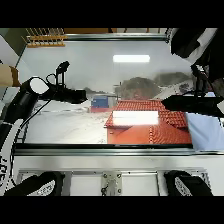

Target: Fold the clothes and pants, and hang the long-sleeved shirts on hangers.

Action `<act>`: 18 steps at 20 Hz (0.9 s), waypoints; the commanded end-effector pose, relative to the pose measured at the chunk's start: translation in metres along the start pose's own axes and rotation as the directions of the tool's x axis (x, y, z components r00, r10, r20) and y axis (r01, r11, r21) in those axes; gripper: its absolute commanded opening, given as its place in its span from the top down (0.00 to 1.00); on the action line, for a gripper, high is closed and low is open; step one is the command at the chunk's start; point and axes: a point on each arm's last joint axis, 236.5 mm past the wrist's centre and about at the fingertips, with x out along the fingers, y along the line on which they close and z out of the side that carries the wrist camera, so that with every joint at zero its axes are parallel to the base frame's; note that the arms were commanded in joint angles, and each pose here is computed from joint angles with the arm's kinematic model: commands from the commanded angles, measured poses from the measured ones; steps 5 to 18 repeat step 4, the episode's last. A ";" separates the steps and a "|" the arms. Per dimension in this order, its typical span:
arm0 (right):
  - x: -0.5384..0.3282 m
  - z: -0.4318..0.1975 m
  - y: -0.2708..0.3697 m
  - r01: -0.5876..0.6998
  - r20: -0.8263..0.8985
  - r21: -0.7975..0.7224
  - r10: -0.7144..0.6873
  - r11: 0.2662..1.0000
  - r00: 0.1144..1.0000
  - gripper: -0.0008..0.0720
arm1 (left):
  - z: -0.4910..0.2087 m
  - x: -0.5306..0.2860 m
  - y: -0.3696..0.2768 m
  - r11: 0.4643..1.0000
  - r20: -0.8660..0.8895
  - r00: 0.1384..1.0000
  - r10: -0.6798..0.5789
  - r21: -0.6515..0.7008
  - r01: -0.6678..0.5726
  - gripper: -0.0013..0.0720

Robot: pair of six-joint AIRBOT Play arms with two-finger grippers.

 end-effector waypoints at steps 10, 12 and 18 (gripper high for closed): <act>0.000 0.000 0.001 -0.002 -0.001 -0.001 0.002 1.000 1.000 0.97 | 0.000 0.000 0.000 1.000 0.001 1.000 0.000 0.000 0.000 0.97; 0.000 0.000 0.001 -0.002 -0.001 -0.001 0.002 1.000 1.000 0.97 | 0.000 0.000 0.000 1.000 0.001 1.000 0.000 0.000 0.000 0.97; 0.000 0.000 0.001 -0.002 -0.001 -0.001 0.002 1.000 1.000 0.97 | 0.000 0.000 0.000 1.000 0.001 1.000 0.000 0.000 0.000 0.97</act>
